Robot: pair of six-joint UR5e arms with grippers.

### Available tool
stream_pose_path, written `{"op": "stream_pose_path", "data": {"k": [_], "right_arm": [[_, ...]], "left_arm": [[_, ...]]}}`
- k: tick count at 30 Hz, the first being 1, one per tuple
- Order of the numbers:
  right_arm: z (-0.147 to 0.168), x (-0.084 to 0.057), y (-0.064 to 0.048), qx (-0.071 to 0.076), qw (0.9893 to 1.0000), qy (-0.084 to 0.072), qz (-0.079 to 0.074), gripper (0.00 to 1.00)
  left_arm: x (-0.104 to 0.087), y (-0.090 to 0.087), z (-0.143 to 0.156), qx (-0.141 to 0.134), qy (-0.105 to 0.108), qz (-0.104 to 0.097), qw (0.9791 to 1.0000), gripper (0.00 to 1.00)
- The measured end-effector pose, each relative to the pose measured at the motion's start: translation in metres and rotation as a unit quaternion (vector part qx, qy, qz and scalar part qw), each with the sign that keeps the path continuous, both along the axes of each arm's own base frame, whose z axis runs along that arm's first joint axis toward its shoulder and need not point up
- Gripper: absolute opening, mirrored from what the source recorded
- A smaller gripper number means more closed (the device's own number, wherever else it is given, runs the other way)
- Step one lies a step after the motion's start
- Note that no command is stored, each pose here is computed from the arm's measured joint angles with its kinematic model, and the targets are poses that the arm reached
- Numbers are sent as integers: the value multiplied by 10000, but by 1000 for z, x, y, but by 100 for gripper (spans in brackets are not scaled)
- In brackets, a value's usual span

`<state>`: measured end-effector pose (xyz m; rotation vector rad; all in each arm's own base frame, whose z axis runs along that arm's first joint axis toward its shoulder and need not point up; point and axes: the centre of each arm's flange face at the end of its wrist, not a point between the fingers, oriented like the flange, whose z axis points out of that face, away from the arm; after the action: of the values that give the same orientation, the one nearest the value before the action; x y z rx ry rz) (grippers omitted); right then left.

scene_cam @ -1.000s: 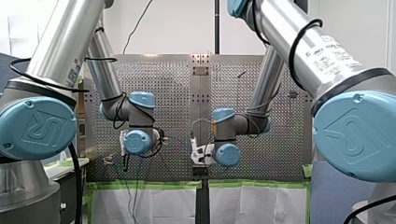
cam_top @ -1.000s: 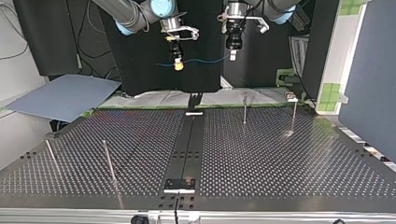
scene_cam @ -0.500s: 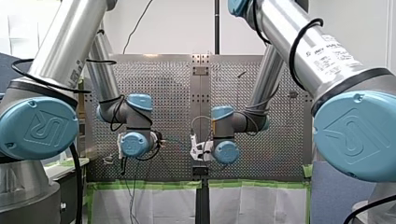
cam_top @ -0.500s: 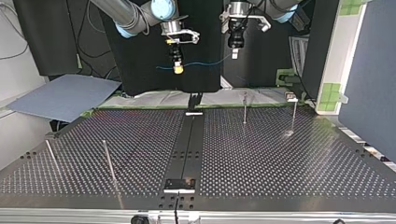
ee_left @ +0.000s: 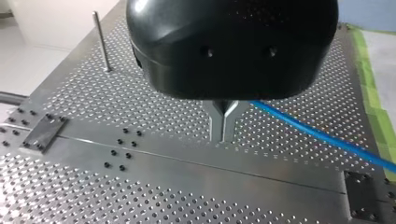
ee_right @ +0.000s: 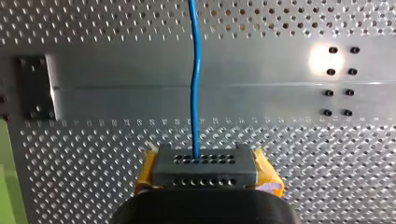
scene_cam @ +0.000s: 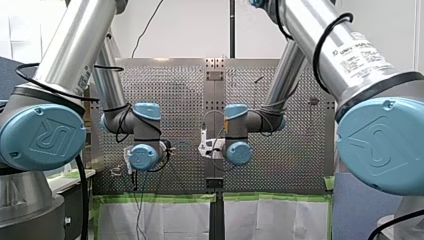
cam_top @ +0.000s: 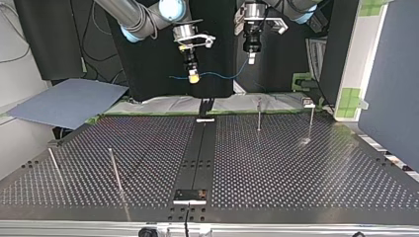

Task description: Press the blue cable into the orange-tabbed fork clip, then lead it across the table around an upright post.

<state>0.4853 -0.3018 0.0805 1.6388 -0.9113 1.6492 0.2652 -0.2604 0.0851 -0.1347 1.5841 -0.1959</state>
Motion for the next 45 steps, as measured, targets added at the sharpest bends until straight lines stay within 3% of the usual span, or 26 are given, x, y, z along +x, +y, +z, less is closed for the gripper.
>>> {"op": "stream_pose_path", "data": {"k": [10,22,36,45], "right_arm": [[-33,-3,-8,54,9999,-112,-45,0],[-66,12,-27,46,9998,-157,-67,0],[-113,29,-48,348,9993,107,-83,0],[-110,44,-70,318,9994,109,-114,0]], "left_arm": [[23,9,-16,-415,-51,71,9991,0],[53,30,-45,-348,-101,72,9993,0],[107,49,-70,-425,-312,64,9986,0],[140,70,-93,-412,-275,201,9986,0]]}}
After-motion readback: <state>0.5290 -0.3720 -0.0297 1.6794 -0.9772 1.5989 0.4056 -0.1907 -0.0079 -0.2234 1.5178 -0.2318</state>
